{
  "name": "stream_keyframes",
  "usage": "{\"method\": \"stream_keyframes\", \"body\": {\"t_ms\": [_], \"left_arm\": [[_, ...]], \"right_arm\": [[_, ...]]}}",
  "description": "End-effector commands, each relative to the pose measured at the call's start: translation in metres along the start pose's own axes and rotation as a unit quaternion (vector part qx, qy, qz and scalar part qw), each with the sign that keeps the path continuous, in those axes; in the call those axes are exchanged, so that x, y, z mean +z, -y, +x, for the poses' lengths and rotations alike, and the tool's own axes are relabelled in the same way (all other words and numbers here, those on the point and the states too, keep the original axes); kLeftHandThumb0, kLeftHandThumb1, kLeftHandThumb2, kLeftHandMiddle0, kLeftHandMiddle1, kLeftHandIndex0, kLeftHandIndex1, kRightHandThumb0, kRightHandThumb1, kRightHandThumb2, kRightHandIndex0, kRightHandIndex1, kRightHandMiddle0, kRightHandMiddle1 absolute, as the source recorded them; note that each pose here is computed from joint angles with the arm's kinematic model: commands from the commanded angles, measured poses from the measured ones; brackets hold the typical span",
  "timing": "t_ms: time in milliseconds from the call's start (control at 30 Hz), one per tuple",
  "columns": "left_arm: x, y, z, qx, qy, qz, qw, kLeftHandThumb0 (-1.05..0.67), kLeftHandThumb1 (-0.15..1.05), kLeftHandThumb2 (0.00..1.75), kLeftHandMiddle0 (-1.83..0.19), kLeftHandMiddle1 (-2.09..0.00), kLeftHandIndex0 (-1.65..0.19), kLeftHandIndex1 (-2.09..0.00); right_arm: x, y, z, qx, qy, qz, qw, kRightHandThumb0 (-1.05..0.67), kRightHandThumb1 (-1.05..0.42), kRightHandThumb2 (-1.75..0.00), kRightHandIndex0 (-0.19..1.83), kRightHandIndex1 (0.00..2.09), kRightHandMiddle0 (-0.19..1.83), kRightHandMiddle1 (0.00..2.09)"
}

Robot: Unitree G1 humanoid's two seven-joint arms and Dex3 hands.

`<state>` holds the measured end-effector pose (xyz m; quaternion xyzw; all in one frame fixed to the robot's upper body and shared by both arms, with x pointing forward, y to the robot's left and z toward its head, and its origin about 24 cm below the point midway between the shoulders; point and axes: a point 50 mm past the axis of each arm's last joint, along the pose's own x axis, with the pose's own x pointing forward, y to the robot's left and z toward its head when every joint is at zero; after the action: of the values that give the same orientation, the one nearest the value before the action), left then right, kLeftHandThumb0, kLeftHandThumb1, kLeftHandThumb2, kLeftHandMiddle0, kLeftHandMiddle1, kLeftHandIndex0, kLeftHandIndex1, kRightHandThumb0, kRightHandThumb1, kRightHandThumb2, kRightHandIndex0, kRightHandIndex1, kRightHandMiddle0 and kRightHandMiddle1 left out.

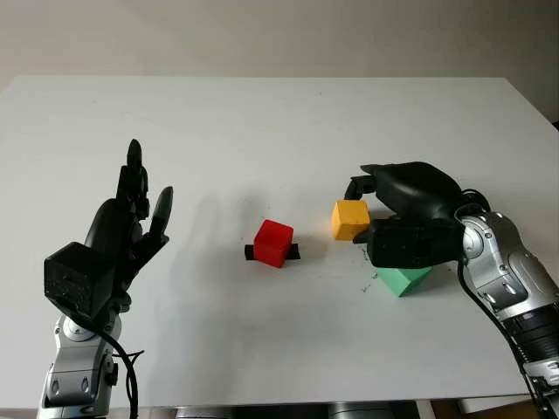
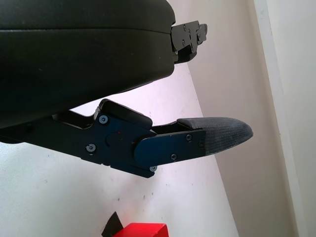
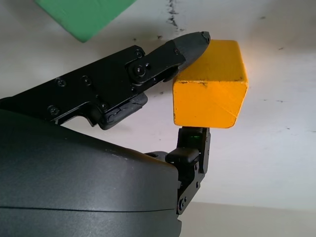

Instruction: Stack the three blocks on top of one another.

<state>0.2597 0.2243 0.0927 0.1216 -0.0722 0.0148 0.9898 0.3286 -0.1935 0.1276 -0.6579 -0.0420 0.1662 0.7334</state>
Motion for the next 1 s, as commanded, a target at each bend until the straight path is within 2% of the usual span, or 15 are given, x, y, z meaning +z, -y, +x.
{"method": "stream_keyframes", "body": {"t_ms": [0, 267, 500, 700, 967], "left_arm": [[0.002, 0.0, -0.001, 0.003, 0.005, 0.007, 1.0, -0.84, 1.05, 0.56, 0.19, -0.04, 0.19, 0.0], [0.001, 0.001, -0.001, 0.001, 0.003, 0.003, 1.0, -0.82, 1.05, 0.59, 0.19, -0.02, 0.19, 0.0], [0.0, 0.002, -0.001, 0.001, 0.003, -0.001, 1.0, -0.82, 1.05, 0.58, 0.19, -0.01, 0.19, 0.0], [-0.001, 0.002, -0.001, 0.0, 0.0, -0.006, 1.0, -0.82, 1.05, 0.58, 0.19, -0.01, 0.19, 0.0], [0.0, 0.002, -0.001, 0.0, 0.003, -0.009, 1.0, -0.81, 1.05, 0.57, 0.19, 0.0, 0.19, 0.0]], "right_arm": [[0.001, 0.004, -0.001, -0.017, 0.01, 0.001, 1.0, -0.5, -0.88, -0.06, 0.35, 0.07, 0.51, 1.29], [0.0, 0.005, -0.001, -0.037, 0.025, 0.025, 0.999, -0.44, -0.92, -0.06, 0.4, 0.07, 0.46, 1.43], [-0.001, 0.015, -0.001, -0.066, 0.041, 0.097, 0.992, -0.41, -0.92, -0.06, 0.39, 0.06, 0.44, 1.5], [0.001, 0.029, -0.003, -0.105, 0.07, 0.142, 0.982, -0.41, -0.93, -0.06, 0.38, 0.05, 0.43, 1.47], [0.007, 0.046, -0.004, -0.117, 0.11, 0.225, 0.961, -0.39, -0.93, -0.06, 0.33, 0.03, 0.4, 1.42]]}}
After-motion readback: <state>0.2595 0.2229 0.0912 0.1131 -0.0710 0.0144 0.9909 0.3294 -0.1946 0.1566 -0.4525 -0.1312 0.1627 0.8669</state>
